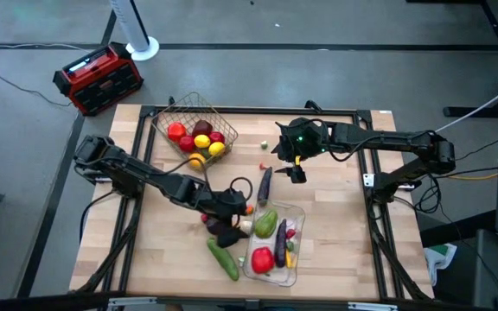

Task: Sort produce into baskets
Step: Put the yellow lemon into the wire basket

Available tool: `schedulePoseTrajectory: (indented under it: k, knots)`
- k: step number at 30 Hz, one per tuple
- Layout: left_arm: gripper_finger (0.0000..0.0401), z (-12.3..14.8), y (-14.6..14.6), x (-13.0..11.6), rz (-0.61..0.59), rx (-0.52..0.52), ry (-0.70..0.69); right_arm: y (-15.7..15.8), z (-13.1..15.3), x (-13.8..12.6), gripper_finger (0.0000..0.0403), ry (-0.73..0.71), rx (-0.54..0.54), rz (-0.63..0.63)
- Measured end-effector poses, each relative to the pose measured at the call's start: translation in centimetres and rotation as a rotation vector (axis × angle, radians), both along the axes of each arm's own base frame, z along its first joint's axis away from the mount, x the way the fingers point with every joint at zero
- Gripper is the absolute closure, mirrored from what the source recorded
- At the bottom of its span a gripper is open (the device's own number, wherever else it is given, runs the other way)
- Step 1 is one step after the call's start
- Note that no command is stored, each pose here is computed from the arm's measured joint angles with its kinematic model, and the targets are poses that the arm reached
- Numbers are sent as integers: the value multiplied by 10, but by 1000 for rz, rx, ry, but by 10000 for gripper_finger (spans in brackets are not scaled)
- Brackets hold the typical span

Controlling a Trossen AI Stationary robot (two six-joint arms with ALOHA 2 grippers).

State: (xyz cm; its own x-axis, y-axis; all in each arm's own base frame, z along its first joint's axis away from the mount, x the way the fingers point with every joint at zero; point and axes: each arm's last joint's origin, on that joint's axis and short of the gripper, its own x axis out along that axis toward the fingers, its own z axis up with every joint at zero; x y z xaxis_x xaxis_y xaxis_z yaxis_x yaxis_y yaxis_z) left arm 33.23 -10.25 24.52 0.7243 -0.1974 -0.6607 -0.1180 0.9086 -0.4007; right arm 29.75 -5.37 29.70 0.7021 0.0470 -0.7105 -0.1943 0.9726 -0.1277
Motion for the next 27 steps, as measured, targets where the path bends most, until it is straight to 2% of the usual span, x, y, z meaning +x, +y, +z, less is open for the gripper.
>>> schedulePoseTrajectory:
  k: [7,13,21,27]
  knots:
    - [27,-20,4,-10,-47,141,186,0,0,0,91,0,0,0]
    - [26,-33,1,-7,-107,228,218,0,0,0,91,3,1,0]
    - [26,-54,-9,-4,-134,245,282,0,0,0,91,1,1,0]
    - [26,-57,-19,-7,-197,277,280,0,0,0,91,1,1,0]
